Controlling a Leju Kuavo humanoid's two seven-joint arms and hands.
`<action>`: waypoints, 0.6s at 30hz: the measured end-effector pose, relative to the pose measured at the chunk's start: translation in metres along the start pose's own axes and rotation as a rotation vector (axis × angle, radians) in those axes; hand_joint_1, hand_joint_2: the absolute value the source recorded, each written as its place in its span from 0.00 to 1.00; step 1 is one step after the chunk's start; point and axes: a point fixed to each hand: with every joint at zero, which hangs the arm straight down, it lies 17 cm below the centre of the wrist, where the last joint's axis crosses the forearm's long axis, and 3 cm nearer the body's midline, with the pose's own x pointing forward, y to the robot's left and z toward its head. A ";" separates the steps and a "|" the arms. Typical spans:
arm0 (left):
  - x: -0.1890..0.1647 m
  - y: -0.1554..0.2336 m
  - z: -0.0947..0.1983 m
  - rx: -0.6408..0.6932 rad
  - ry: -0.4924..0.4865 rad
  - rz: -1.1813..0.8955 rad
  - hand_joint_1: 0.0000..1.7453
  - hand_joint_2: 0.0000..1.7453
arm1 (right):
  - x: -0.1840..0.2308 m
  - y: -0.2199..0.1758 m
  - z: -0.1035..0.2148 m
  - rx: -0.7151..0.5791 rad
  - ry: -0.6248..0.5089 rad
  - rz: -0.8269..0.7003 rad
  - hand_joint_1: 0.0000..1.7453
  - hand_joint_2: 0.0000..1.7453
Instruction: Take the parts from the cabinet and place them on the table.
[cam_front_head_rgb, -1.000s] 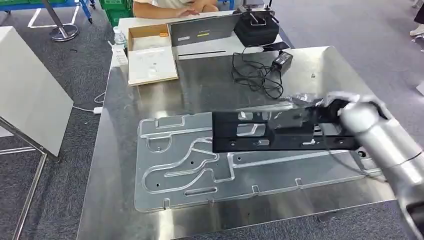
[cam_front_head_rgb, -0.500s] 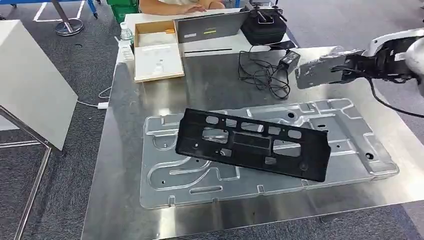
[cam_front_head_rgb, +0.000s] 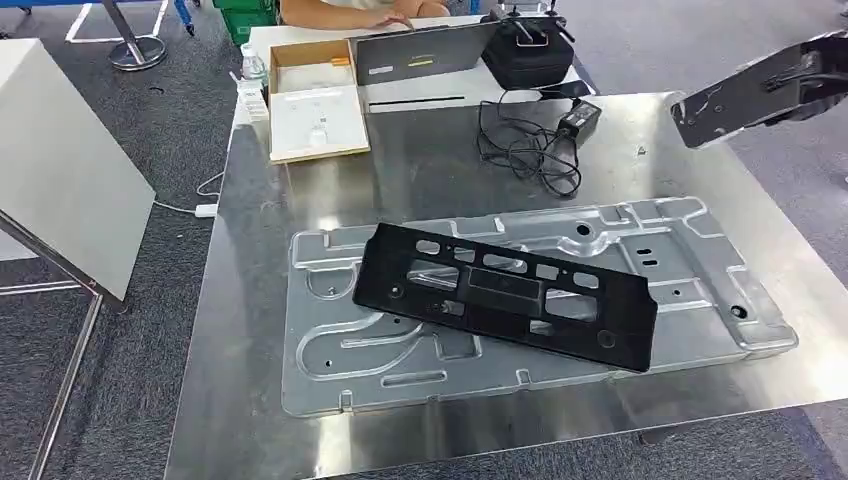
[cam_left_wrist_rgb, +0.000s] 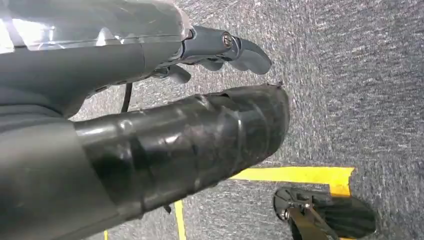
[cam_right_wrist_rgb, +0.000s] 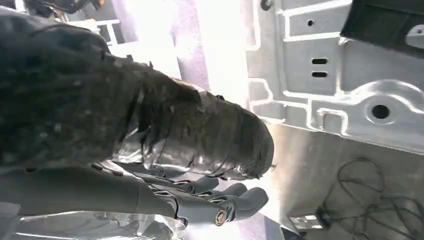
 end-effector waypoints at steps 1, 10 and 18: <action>0.000 0.001 0.000 0.003 0.000 0.004 0.00 0.00 | -0.002 -0.007 -0.002 -0.040 0.005 0.003 0.00 0.00; 0.001 0.002 0.000 0.019 -0.010 0.017 0.00 0.00 | 0.092 -0.098 -0.015 -0.954 -0.245 0.071 0.00 0.00; -0.003 0.003 0.000 0.012 0.001 0.016 0.00 0.00 | 0.275 -0.037 0.019 -1.082 -0.565 0.225 0.00 0.00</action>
